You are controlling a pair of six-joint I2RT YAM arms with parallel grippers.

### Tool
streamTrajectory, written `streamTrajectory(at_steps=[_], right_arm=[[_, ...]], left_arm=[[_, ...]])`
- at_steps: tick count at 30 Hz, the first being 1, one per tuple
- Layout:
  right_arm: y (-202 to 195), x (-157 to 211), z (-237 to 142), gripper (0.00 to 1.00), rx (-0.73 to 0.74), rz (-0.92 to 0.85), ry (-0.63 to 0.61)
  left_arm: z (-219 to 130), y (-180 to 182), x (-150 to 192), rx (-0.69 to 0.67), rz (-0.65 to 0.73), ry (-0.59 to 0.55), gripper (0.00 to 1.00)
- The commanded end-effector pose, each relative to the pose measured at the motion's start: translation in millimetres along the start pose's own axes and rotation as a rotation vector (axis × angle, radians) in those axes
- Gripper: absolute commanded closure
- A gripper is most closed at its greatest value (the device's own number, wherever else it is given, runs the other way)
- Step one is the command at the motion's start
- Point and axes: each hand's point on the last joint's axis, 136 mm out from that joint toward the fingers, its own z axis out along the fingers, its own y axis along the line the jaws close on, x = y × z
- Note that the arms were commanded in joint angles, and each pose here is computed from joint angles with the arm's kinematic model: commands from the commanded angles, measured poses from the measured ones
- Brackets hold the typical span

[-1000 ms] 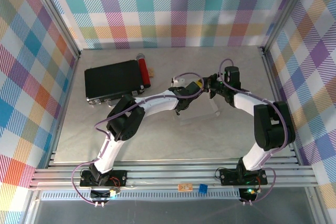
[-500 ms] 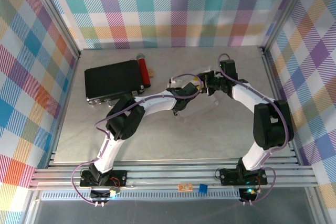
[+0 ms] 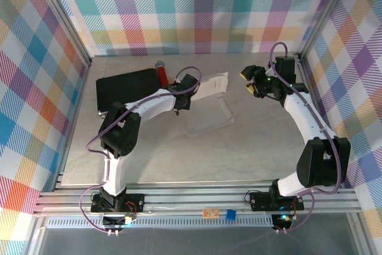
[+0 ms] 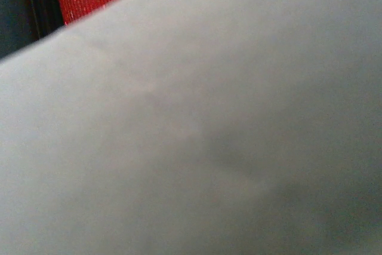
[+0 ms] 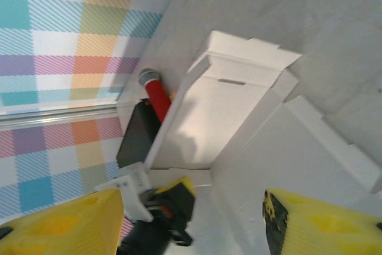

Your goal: Fold the paper box

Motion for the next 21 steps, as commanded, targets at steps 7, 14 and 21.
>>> streamTrajectory(at_steps=[7,14,21], right_arm=[[-17.4,-3.5,-23.4,0.40,0.248,0.052,-0.058],[-2.6,-3.0,-52.2,0.40,0.323,0.079,-0.120],[28.8,2.3,-59.5,0.45,0.275,0.131,-0.103]], left_arm=[[-49.0,-19.9,-0.8,0.388,0.056,0.168,1.00],[-65.8,-36.7,-3.9,0.509,0.095,0.224,1.00],[-75.3,-38.3,2.7,0.545,0.134,0.249,1.00]])
